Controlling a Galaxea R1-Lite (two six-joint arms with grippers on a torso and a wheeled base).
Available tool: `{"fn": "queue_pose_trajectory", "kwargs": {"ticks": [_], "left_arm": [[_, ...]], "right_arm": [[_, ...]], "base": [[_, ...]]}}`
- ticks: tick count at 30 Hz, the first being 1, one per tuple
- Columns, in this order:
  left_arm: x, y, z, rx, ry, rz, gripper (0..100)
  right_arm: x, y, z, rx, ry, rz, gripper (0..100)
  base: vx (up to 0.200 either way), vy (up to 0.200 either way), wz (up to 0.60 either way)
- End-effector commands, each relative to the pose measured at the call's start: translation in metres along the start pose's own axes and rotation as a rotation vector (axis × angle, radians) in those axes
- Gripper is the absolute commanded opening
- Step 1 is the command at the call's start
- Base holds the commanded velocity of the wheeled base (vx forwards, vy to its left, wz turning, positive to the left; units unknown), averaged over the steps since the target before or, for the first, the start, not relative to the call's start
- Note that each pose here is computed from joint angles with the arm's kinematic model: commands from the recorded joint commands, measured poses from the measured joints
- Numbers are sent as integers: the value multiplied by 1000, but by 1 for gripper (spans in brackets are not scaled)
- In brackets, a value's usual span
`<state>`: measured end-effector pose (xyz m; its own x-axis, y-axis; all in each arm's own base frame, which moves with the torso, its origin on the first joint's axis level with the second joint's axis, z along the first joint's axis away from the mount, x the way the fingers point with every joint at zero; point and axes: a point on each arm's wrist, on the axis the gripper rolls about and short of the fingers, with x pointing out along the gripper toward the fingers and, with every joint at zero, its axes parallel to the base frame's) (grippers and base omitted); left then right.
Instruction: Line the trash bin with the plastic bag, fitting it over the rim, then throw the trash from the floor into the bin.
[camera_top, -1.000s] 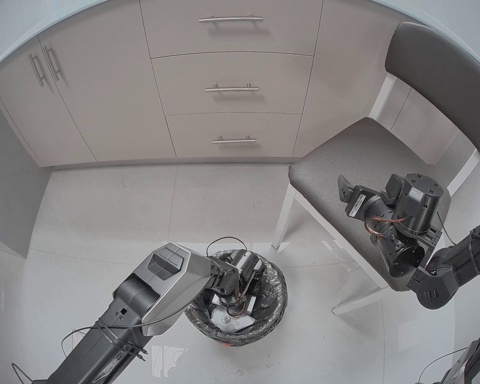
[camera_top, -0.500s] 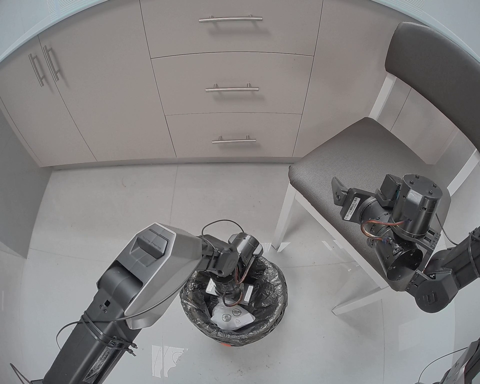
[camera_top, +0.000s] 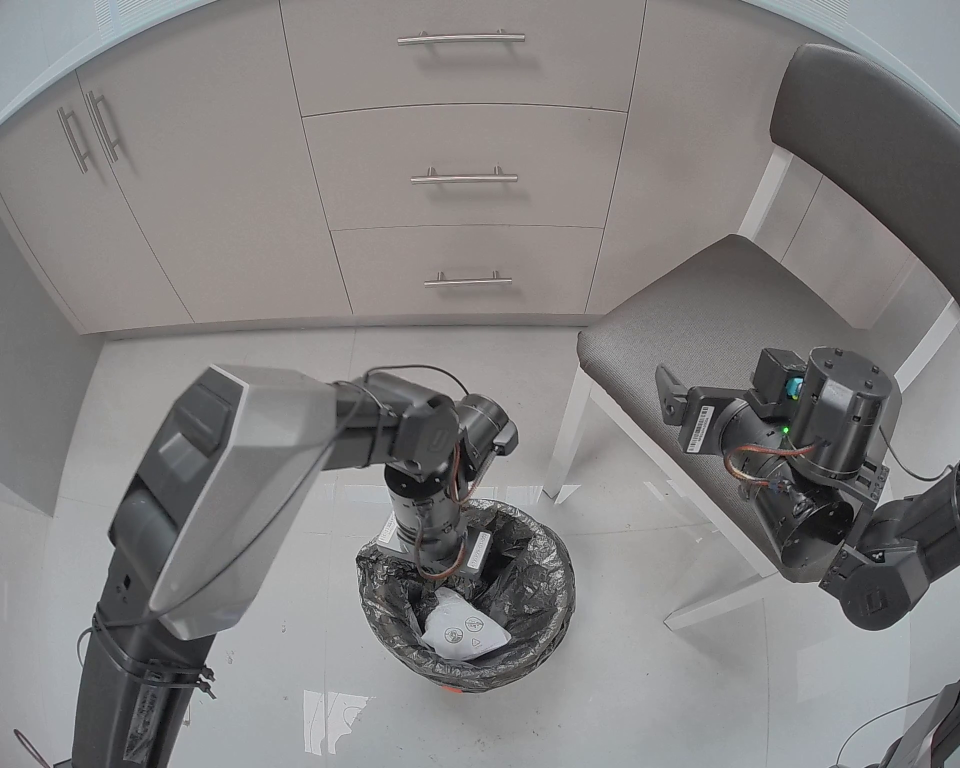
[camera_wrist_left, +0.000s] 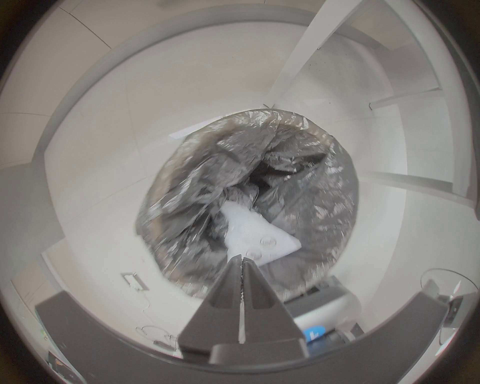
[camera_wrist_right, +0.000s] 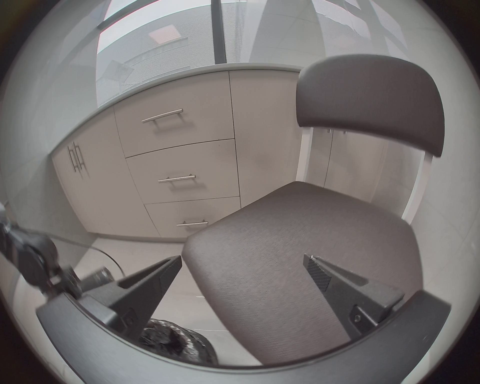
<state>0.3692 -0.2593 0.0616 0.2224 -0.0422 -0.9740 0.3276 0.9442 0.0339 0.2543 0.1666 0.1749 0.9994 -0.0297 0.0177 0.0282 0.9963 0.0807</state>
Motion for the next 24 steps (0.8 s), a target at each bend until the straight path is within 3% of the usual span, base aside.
{"fn": "queue_pose_trajectory", "kwargs": {"ticks": [1, 5, 7, 8, 9, 10, 11, 13, 15, 16, 21, 22, 24], "left_arm": [[-97, 12, -19, 2, -46, -12, 0], [-145, 25, -42, 5, -19, 10, 0], [-184, 41, -62, -3, -29, 84, 0], [-184, 41, -62, -3, -29, 84, 0], [-207, 57, -74, -34, -51, 126, 0], [-209, 59, -75, -36, -53, 130, 0], [-231, 80, -87, -89, -80, 159, 0], [-254, 103, -105, -154, -96, 183, 0], [-268, 116, -120, -191, -86, 203, 0], [-284, 129, -141, -231, -55, 224, 0], [-347, 158, -212, -457, -280, 244, 0], [-347, 158, -212, -457, -280, 244, 0], [-382, 154, -270, -501, -452, 238, 0]], "right_arm": [[-10, -25, 39, -60, -59, -63, 100], [-23, -44, 64, -95, -77, -101, 100], [-36, -62, 85, -113, -105, -146, 100], [-36, -62, 85, -113, -105, -146, 100], [-48, -75, 99, -129, -127, -176, 100], [-49, -76, 100, -131, -130, -179, 100], [-62, -90, 112, -152, -153, -218, 100], [-78, -104, 124, -163, -186, -256, 100], [-90, -112, 131, -168, -208, -281, 100], [-107, -123, 138, -181, -231, -315, 100], [-172, -154, 154, -227, -285, -446, 100], [-172, -154, 154, -227, -285, -446, 100], [-213, -169, 161, -247, -333, -541, 100]], "base": [[0, 0, 0], [0, 0, 0], [0, 0, 0], [0, 0, 0], [0, 0, 0], [0, 0, 0], [0, 0, 0], [0, 0, 0], [0, 0, 0], [0, 0, 0], [0, 0, 0], [0, 0, 0], [0, 0, 0]]}}
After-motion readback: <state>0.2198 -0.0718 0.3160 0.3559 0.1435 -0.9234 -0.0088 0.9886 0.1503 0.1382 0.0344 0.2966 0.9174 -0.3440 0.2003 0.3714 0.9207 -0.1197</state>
